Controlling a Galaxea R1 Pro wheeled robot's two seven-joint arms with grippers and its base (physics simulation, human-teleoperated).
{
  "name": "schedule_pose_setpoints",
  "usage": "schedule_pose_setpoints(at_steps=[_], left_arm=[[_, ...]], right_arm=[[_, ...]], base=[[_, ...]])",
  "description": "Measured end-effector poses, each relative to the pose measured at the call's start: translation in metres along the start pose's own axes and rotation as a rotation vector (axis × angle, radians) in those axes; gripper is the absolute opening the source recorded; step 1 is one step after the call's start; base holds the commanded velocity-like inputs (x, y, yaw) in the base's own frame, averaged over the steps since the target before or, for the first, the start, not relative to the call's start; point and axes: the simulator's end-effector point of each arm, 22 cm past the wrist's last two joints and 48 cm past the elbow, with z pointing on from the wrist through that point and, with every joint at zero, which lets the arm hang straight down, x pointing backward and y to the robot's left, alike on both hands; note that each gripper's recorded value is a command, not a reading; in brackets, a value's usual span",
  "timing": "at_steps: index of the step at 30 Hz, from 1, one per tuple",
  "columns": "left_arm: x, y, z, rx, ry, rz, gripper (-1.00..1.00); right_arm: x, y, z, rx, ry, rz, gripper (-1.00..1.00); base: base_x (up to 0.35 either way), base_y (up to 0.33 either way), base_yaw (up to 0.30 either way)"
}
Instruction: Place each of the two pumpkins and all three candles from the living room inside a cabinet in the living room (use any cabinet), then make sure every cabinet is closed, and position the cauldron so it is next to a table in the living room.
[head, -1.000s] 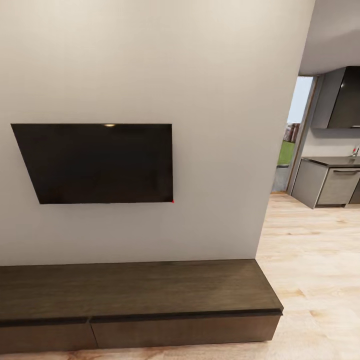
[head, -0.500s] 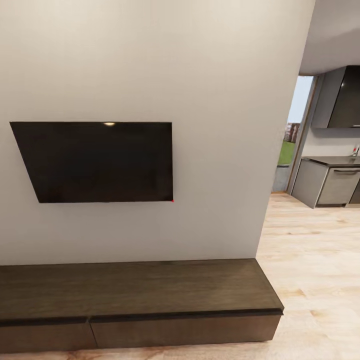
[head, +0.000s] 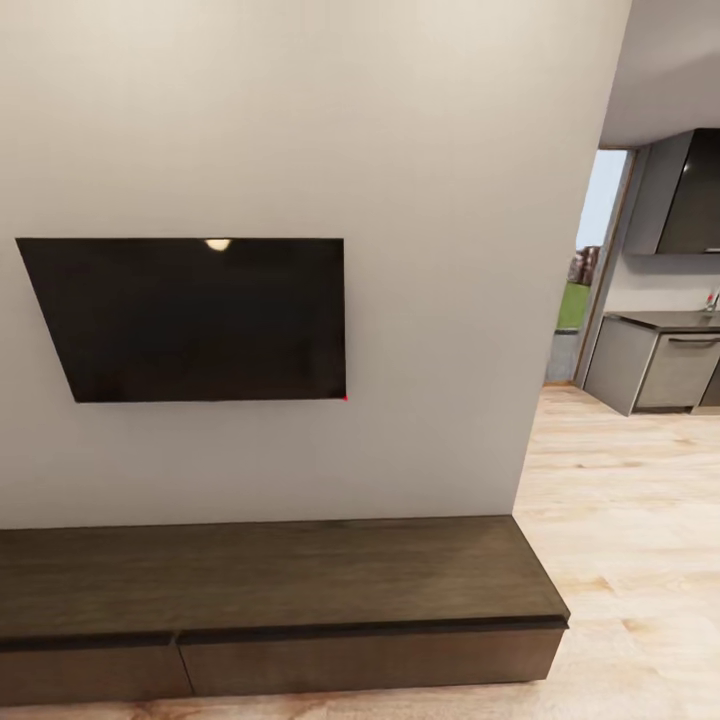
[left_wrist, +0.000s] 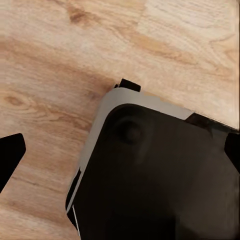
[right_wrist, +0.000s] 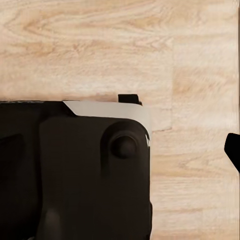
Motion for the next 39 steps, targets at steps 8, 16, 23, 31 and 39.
schedule_pose_setpoints(at_steps=[8, 16, 23, 31, 39], left_arm=[[-0.077, -0.034, 0.001, 0.063, -0.043, 0.006, 1.00], [-0.132, -0.060, -0.009, 0.113, -0.091, 0.013, 1.00], [-0.171, -0.096, -0.028, 0.178, -0.103, 0.025, 1.00], [-0.194, -0.156, -0.056, 0.283, -0.112, 0.028, 1.00], [-0.229, -0.212, -0.103, 0.393, -0.159, 0.038, 1.00]], right_arm=[[-0.053, 0.000, 0.011, -0.003, -0.055, 0.095, 1.00], [-0.085, 0.005, 0.019, -0.021, -0.009, 0.136, 1.00], [-0.100, 0.018, 0.027, -0.044, -0.024, 0.138, 1.00], [-0.113, 0.044, 0.035, -0.080, -0.049, 0.137, 1.00], [-0.127, 0.058, 0.043, -0.101, -0.081, 0.137, 1.00]], base=[[0.000, 0.000, 0.000], [0.000, 0.000, 0.000], [0.000, 0.000, 0.000], [0.000, 0.000, 0.000], [0.000, 0.000, 0.000]])
